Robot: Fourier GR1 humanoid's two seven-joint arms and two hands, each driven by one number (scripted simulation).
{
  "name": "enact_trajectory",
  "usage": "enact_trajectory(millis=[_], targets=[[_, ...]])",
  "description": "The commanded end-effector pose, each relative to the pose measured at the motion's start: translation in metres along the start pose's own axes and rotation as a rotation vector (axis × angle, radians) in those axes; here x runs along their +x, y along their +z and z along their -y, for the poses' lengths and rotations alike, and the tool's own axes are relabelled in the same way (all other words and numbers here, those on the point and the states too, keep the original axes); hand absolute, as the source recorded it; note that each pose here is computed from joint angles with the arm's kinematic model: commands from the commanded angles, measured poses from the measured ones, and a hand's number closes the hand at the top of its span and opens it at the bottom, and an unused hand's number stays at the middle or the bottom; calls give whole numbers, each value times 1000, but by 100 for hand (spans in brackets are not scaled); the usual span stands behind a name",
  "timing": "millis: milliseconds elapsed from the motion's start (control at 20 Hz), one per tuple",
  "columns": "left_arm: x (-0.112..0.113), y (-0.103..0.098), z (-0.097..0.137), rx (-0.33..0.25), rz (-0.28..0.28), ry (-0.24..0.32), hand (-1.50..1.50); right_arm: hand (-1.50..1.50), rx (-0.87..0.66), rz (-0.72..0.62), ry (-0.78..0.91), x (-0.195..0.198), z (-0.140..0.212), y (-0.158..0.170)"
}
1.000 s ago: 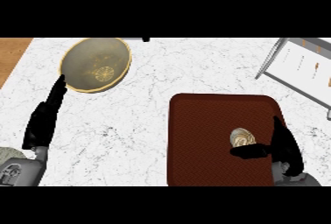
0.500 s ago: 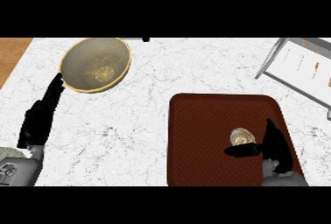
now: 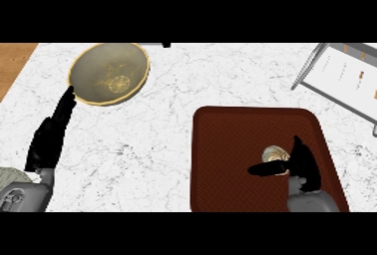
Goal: Pick the cupcake from the tray and place it in the tiered basket
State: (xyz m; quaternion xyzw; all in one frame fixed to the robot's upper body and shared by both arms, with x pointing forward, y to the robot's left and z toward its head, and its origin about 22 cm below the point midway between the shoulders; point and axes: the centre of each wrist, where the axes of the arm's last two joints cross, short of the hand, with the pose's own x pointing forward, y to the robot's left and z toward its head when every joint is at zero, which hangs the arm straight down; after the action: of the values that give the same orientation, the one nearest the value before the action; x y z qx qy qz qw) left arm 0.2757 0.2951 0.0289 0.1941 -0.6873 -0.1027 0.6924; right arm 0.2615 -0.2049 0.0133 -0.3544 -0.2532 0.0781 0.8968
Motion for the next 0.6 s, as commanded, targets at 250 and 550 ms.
enact_trajectory(millis=[250, 550], targets=[[-3, -3, 2, 6, -5, -3, 0, 150, 191, -97, 82, 14, -23, -1], [1, -2, -12, -11, -11, -4, 0, 150, 70, -57, 190, 10, -17, -12]])
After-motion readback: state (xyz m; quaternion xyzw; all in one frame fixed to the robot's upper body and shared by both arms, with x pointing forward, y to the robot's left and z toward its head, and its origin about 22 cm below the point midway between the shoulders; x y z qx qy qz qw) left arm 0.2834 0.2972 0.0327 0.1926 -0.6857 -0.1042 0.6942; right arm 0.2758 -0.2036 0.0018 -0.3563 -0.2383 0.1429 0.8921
